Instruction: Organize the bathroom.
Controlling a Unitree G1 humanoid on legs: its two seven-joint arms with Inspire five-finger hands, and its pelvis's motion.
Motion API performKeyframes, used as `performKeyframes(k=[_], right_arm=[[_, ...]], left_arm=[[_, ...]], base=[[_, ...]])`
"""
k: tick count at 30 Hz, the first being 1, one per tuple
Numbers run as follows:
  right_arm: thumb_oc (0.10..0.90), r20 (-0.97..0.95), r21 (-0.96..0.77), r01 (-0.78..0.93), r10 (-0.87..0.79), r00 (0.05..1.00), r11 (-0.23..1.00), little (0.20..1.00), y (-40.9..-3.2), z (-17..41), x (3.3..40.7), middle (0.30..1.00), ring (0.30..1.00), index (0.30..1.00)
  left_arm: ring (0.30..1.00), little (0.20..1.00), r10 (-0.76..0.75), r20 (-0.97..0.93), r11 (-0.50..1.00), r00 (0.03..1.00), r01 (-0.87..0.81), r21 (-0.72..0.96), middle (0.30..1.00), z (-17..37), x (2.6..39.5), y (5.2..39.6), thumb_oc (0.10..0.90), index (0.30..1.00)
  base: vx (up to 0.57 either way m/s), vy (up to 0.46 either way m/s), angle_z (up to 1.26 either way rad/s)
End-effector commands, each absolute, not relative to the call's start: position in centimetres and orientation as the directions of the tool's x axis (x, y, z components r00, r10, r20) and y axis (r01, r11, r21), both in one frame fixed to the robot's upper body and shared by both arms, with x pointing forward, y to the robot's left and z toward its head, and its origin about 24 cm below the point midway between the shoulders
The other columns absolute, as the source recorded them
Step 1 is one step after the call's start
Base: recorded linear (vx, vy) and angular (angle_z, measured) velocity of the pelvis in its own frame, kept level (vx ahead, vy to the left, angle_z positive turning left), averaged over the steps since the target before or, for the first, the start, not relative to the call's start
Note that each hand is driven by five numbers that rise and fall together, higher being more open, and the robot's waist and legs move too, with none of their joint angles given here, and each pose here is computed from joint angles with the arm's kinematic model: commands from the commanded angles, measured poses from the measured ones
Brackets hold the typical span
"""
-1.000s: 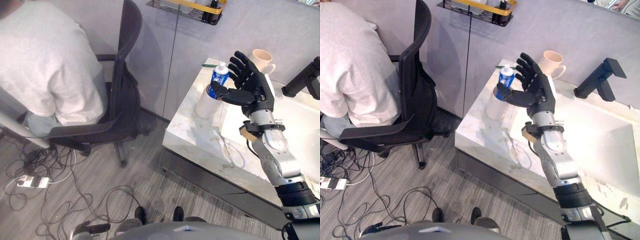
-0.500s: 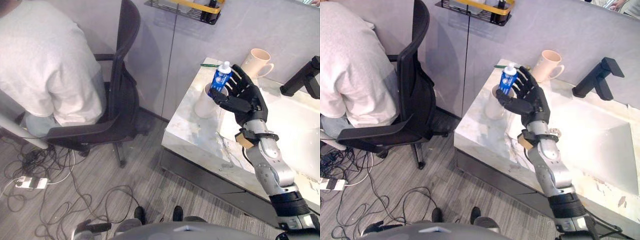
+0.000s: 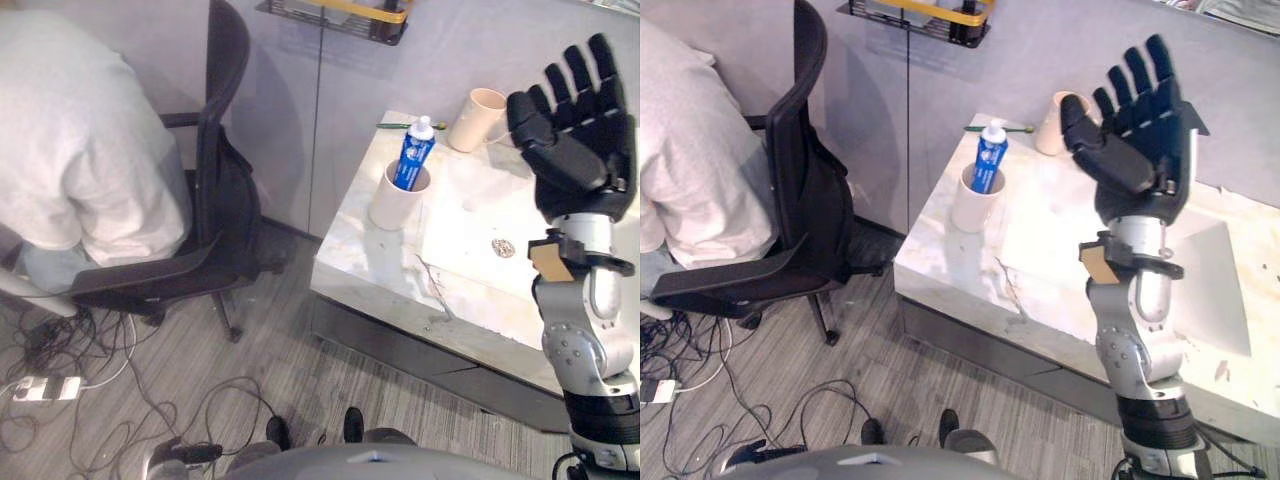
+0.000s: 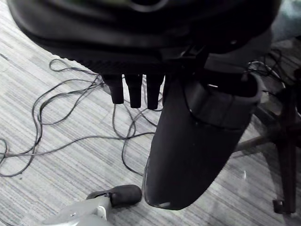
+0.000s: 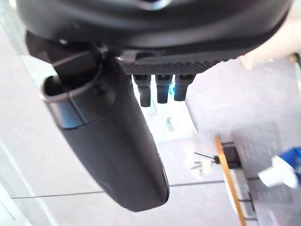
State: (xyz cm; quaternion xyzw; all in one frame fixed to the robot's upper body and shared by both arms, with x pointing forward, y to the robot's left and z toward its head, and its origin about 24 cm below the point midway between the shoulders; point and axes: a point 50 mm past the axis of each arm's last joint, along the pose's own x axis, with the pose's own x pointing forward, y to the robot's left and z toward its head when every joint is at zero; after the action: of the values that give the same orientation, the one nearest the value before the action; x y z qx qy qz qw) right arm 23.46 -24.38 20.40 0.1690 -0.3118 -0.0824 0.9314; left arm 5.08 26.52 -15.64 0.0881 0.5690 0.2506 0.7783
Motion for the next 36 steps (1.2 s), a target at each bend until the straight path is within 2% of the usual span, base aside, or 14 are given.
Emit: performKeyframes(k=[1, 6, 7, 10, 14, 15, 16, 19, 21, 24, 26, 30, 33, 36], right_arm=[[0.800, 0.804, 0.318, 0.052, -0.298, 0.515, 0.947, 0.900, -25.8, 26.1, 20.1, 0.900, 0.900, 0.900], [0.800, 0.829, 0.357, 0.374, -0.475, 0.296, 0.856, 0.900, -29.6, 26.3, 16.6, 0.900, 0.900, 0.900], [0.800, 0.829, 0.357, 0.374, -0.475, 0.295, 0.856, 0.900, -29.6, 26.3, 16.6, 0.900, 0.900, 0.900], [0.800, 0.819, 0.414, 0.494, -0.550, 0.166, 0.765, 0.900, -31.0, 26.3, 15.2, 0.900, 0.900, 0.900], [0.800, 0.726, 0.540, 0.682, -0.683, -0.081, 0.493, 0.900, -33.4, 25.3, 13.6, 0.900, 0.900, 0.900], [0.800, 0.696, 0.515, 0.774, -0.707, -0.128, 0.367, 0.900, -34.4, 24.6, 13.4, 0.900, 0.900, 0.900], [0.800, 0.687, 0.516, 0.786, -0.713, -0.142, 0.341, 0.900, -34.7, 24.3, 13.2, 0.900, 0.900, 0.900], [0.800, 0.534, 0.420, 0.907, -0.805, -0.261, -0.015, 0.900, -38.0, 20.6, 12.3, 0.900, 0.900, 0.900], [0.800, 0.459, 0.353, 0.924, -0.834, -0.306, -0.144, 0.900, -39.3, 18.7, 11.2, 0.900, 0.900, 0.900], [0.800, 0.446, 0.192, 0.956, -0.847, -0.288, -0.223, 0.900, -40.7, 16.6, 10.2, 0.900, 0.900, 0.900], [0.800, 0.479, 0.109, 0.979, -0.854, -0.204, -0.173, 0.900, -40.6, 16.2, 10.1, 0.900, 0.900, 0.900], [0.800, 0.512, 0.067, 0.992, -0.849, -0.129, -0.110, 0.900, -39.6, 15.8, 10.3, 0.900, 0.900, 0.900], [0.800, 0.469, -0.019, 0.999, -0.883, 0.034, 0.028, 0.900, -38.3, 13.2, 11.7, 0.900, 0.900, 0.900], [0.800, 0.452, -0.071, 0.997, -0.889, 0.069, 0.041, 0.900, -36.1, 10.4, 12.0, 0.900, 0.900, 0.900]], left_arm=[[0.900, 0.900, 0.563, -0.791, 0.817, 0.240, -0.306, 0.489, 0.900, -15.1, 5.7, 27.9, 0.800, 0.900], [0.900, 0.900, 0.632, -0.739, 0.756, 0.235, -0.399, 0.519, 0.900, -14.6, 5.8, 28.9, 0.800, 0.900], [0.900, 0.900, 0.632, -0.739, 0.756, 0.235, -0.399, 0.519, 0.900, -14.6, 5.8, 28.9, 0.800, 0.900], [0.900, 0.900, 0.669, -0.713, 0.711, 0.212, -0.463, 0.529, 0.900, -14.1, 6.2, 30.0, 0.800, 0.900], [0.900, 0.900, 0.692, -0.692, 0.674, 0.206, -0.527, 0.518, 0.900, -13.5, 7.4, 30.9, 0.800, 0.900], [0.900, 0.900, 0.692, -0.694, 0.669, 0.201, -0.540, 0.510, 0.900, -13.5, 7.4, 30.9, 0.800, 0.900], [0.900, 0.900, 0.691, -0.694, 0.667, 0.200, -0.545, 0.508, 0.900, -13.5, 7.4, 30.9, 0.800, 0.900], [0.900, 0.900, 0.696, -0.693, 0.653, 0.187, -0.565, 0.504, 0.900, -13.6, 6.9, 30.8, 0.800, 0.900], [0.900, 0.900, 0.698, -0.690, 0.658, 0.192, -0.552, 0.513, 0.900, -13.6, 7.2, 30.8, 0.800, 0.900], [0.900, 0.900, 0.690, -0.686, 0.686, 0.230, -0.508, 0.520, 0.900, -13.6, 8.4, 30.1, 0.800, 0.900], [0.900, 0.900, 0.686, -0.686, 0.698, 0.244, -0.486, 0.526, 0.900, -13.8, 8.5, 29.4, 0.800, 0.900], [0.900, 0.900, 0.671, -0.692, 0.719, 0.267, -0.462, 0.519, 0.900, -13.8, 8.4, 29.1, 0.800, 0.900], [0.900, 0.900, 0.661, -0.703, 0.723, 0.262, -0.474, 0.503, 0.900, -13.9, 8.0, 29.0, 0.800, 0.900], [0.900, 0.900, 0.640, -0.729, 0.731, 0.244, -0.487, 0.478, 0.900, -14.3, 7.6, 28.4, 0.800, 0.900]], base=[[-0.03, 0.140, -0.21], [-0.07, 0.117, -0.22], [-0.12, 0.071, -0.30], [-0.24, 0.106, -0.54], [-0.35, 0.087, -0.59], [-0.25, 0.037, -0.29], [-0.26, 0.032, -0.23], [-0.30, -0.016, -0.49], [-0.22, -0.052, -0.46], [-0.30, 0.000, 0.08], [-0.33, 0.071, 0.11], [-0.28, 0.101, -0.12], [-0.27, 0.146, -0.44], [-0.23, 0.257, -0.42]])
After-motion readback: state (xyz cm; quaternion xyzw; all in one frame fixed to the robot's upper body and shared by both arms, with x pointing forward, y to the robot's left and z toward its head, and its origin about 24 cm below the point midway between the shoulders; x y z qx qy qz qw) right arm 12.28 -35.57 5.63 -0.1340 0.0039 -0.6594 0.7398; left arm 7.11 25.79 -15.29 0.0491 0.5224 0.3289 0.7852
